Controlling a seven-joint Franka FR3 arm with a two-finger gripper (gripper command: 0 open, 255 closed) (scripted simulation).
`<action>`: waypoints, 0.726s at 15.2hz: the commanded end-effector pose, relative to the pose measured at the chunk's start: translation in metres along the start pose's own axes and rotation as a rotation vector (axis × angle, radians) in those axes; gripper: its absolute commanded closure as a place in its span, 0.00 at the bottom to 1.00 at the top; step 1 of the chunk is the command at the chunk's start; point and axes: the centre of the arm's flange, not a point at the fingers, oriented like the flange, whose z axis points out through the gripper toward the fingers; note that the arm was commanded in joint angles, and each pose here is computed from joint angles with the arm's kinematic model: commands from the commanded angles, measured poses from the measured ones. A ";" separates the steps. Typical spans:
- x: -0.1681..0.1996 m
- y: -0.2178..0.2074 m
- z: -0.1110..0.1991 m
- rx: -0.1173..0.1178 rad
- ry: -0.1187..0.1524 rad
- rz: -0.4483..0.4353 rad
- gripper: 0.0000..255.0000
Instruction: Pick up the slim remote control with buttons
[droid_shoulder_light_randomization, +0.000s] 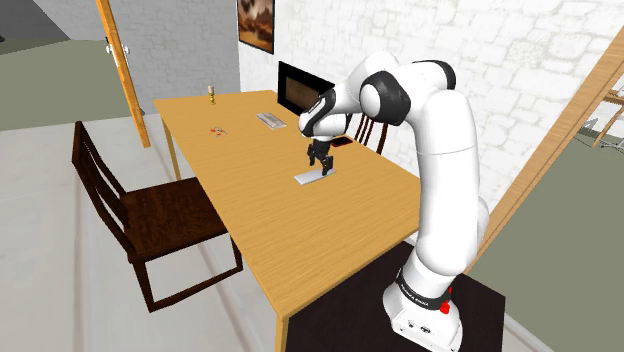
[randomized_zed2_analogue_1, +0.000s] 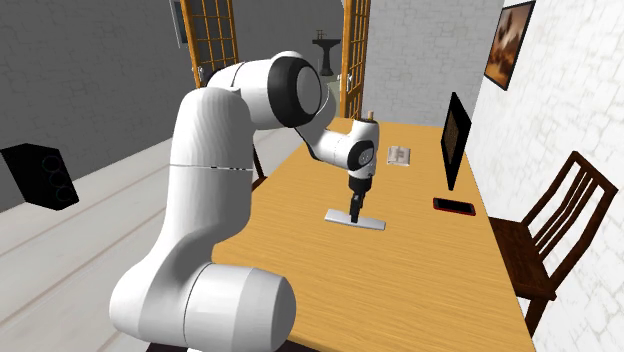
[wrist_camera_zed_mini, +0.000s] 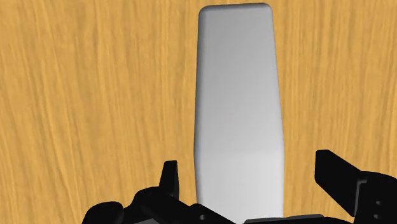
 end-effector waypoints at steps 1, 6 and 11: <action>0.001 0.000 0.012 0.000 0.000 -0.001 0.00; 0.001 0.000 0.026 0.000 0.000 -0.001 1.00; 0.001 -0.001 0.025 0.000 0.000 -0.001 1.00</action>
